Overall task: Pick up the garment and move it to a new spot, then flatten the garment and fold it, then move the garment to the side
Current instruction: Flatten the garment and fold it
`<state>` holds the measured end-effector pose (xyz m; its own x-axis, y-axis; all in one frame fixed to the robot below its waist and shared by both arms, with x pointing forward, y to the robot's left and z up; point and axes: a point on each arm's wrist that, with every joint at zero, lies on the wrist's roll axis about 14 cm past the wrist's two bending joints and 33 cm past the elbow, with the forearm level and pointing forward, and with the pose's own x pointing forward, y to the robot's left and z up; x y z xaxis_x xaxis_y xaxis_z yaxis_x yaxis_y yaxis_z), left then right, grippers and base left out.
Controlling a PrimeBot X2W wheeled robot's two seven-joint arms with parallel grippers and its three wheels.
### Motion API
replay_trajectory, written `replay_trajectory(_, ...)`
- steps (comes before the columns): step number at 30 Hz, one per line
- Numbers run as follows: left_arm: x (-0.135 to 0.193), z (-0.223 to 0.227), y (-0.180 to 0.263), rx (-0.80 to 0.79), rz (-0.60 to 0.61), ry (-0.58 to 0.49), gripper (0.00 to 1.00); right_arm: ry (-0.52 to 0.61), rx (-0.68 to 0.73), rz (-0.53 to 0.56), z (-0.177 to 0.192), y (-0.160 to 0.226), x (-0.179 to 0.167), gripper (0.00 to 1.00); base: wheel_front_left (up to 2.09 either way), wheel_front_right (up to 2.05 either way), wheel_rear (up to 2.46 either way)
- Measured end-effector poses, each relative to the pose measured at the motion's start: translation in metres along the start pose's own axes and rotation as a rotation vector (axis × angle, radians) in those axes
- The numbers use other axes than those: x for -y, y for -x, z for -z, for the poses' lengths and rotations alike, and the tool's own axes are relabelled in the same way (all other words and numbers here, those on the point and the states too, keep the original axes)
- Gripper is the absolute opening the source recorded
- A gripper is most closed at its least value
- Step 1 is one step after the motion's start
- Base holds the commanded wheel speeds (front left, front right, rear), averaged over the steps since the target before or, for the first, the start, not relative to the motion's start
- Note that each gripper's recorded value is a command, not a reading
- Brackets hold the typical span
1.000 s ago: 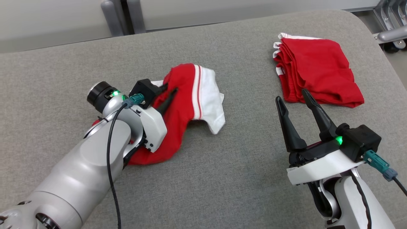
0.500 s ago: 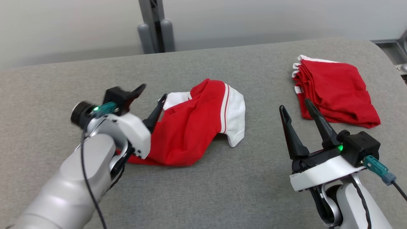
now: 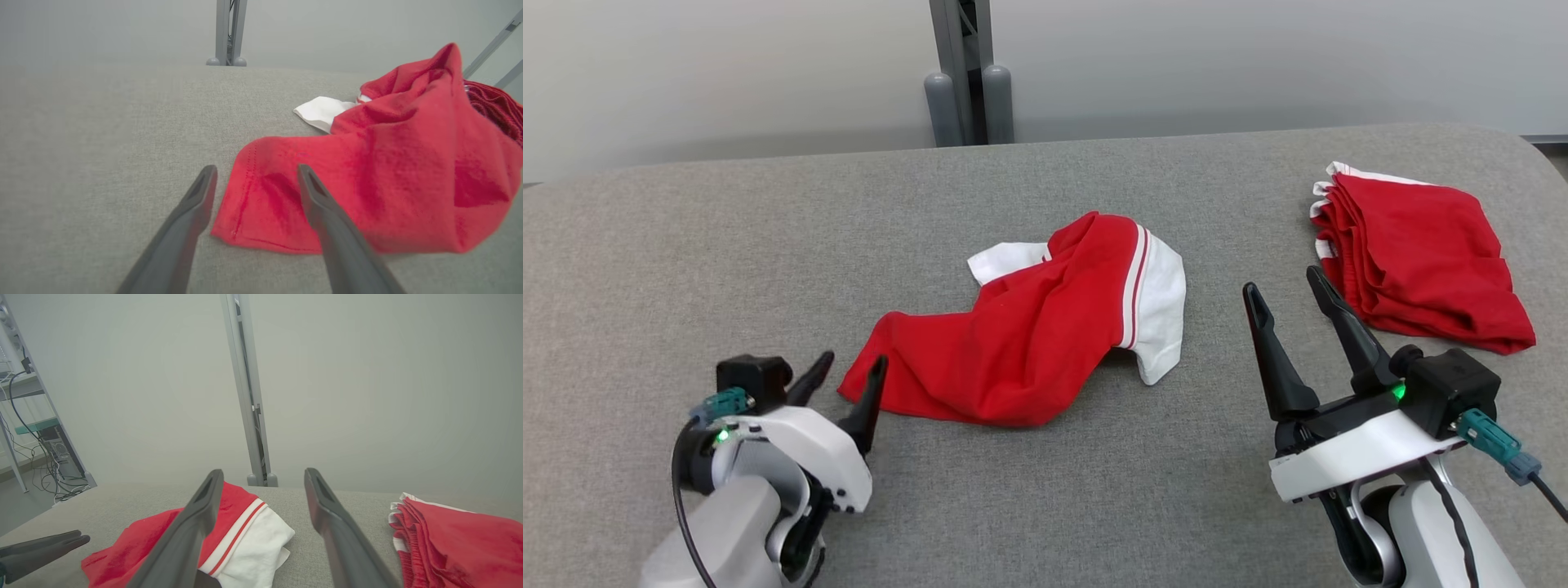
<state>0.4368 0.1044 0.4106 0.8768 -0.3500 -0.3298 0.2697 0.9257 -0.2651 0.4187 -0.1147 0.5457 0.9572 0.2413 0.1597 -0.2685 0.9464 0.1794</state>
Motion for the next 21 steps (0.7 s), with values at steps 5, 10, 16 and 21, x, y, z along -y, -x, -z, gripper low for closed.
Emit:
replay_trajectory(5,-0.003,0.026,0.002,-0.088,-0.028,0.035,1.00,0.000,-0.007,0.004,0.002,0.001,0.002,1.00,0.00,0.00,0.00)
replay_trajectory(10,-0.015,0.041,-0.002,-0.137,-0.076,0.054,1.00,0.009,-0.011,0.032,0.003,0.003,0.012,1.00,0.00,0.00,0.00)
replay_trajectory(16,-0.020,0.052,-0.008,-0.169,-0.096,0.053,0.20,0.019,-0.021,0.061,0.005,0.006,0.022,1.00,0.00,0.00,0.00)
replay_trajectory(21,-0.016,0.052,-0.009,-0.156,-0.089,0.052,0.00,0.023,-0.017,0.067,0.004,0.006,0.024,1.00,0.00,0.00,0.00)
